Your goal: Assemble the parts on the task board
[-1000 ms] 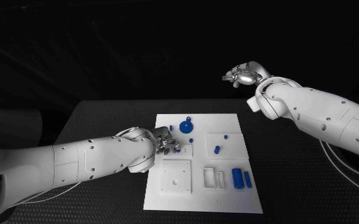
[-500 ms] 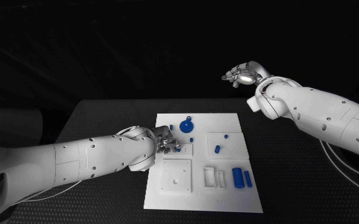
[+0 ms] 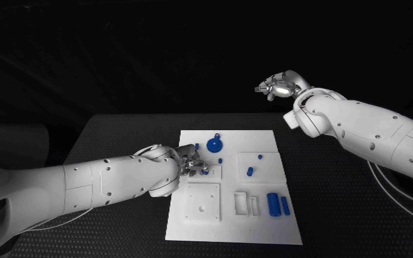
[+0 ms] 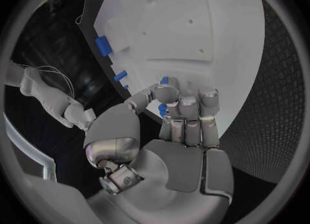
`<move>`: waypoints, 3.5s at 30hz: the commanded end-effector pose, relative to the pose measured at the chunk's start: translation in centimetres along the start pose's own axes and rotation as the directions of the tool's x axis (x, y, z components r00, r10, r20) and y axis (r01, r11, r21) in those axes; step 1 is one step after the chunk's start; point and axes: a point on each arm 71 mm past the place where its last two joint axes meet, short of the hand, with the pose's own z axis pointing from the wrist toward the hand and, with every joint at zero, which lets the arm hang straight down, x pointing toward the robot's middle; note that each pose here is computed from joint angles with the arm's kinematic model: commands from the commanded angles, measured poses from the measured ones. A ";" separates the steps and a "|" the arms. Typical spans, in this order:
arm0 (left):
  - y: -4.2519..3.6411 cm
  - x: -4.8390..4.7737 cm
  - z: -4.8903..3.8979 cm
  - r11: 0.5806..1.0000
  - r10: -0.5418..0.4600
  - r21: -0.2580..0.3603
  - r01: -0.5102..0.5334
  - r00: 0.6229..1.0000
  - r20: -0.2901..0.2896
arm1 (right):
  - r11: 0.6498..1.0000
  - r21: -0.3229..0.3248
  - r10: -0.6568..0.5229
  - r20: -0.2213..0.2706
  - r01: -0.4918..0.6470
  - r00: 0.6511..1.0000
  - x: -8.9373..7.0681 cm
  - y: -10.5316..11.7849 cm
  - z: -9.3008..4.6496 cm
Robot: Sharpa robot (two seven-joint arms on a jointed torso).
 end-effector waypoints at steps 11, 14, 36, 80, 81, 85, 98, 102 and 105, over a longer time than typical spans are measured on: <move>-0.19 -0.12 0.01 0.998 0.051 0.020 -0.052 0.998 0.030 | 1.000 -0.002 0.006 -0.017 -0.006 1.000 0.2 0.0 0.0; -0.07 -0.19 0.01 0.999 0.050 0.016 -0.050 0.998 0.034 | 1.000 -0.002 0.007 -0.018 -0.007 1.000 0.3 0.0 0.0; -0.13 0.11 0.01 0.999 0.043 0.013 -0.043 0.999 -0.002 | 1.000 0.001 0.008 -0.025 -0.008 1.000 0.4 -0.1 0.0; -0.36 0.96 0.05 0.999 0.044 0.011 -0.043 0.994 -0.100 | 1.000 0.010 0.014 -0.030 -0.014 0.999 0.6 -0.4 -0.1; -0.36 0.98 0.06 0.999 0.040 0.009 -0.039 0.994 -0.103 | 1.000 0.010 0.015 -0.031 -0.014 0.999 0.6 -0.4 -0.1; -0.33 0.98 0.07 1.000 0.031 0.005 -0.031 0.994 -0.104 | 1.000 0.011 0.015 -0.031 -0.014 0.999 0.6 -0.4 -0.1; -0.24 0.98 0.07 0.999 0.045 -0.002 -0.045 0.993 -0.106 | 1.000 0.011 0.014 -0.031 -0.014 0.999 0.6 -0.5 -0.1; -0.24 0.95 0.08 0.999 0.052 -0.002 -0.052 0.993 -0.103 | 1.000 0.011 0.014 -0.031 -0.014 0.999 0.6 -0.5 -0.1; -0.18 0.84 0.08 0.998 0.062 -0.002 -0.062 0.994 -0.091 | 1.000 0.011 0.014 -0.032 -0.014 0.999 0.6 -0.5 -0.2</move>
